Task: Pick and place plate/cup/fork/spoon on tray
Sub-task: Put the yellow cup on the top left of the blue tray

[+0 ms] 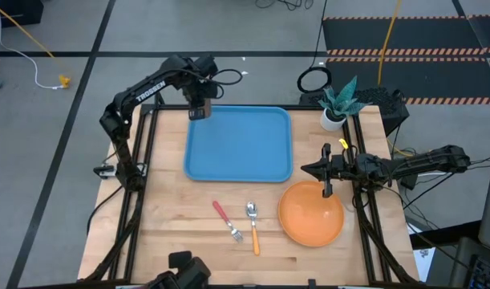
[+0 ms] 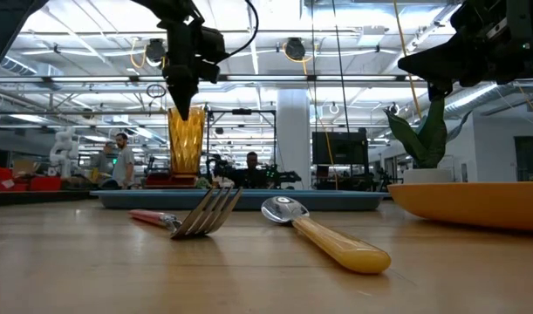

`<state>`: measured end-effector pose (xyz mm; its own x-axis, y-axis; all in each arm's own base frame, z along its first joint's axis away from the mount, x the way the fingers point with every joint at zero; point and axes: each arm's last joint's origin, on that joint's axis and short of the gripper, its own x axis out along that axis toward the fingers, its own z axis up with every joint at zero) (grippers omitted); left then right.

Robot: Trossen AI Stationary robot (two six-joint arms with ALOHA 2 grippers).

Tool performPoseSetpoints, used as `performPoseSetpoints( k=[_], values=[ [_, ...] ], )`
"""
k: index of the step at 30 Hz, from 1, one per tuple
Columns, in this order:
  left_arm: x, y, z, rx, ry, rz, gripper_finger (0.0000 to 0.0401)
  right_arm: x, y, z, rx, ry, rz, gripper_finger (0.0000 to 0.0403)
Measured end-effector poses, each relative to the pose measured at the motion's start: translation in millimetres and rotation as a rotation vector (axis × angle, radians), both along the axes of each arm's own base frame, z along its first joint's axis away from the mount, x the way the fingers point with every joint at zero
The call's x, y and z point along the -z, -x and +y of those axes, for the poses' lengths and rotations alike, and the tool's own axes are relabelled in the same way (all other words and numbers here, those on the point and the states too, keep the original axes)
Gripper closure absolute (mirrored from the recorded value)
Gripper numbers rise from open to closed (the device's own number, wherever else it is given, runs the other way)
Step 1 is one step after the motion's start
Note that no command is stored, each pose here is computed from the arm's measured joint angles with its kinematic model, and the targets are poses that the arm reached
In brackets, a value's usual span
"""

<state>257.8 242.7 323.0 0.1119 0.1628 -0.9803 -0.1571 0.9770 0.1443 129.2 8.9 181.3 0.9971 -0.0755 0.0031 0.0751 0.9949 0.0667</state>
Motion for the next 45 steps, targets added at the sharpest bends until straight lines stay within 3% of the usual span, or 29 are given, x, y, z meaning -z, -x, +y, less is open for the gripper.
performPoseSetpoints(
  k=[23,36,45],
  values=[
    [43,3,6,-0.039,0.025,0.036,0.0393,0,0,0,-0.003,0.0,0.0,0.0403],
    [57,1,11,-0.035,-0.008,0.007,0.0366,0,0,0,-0.003,0.002,0.0,0.0403],
    [56,1,11,-0.071,-0.029,0.019,0.0304,0,0,0,-0.003,0.003,0.0,0.0403]
  ],
)
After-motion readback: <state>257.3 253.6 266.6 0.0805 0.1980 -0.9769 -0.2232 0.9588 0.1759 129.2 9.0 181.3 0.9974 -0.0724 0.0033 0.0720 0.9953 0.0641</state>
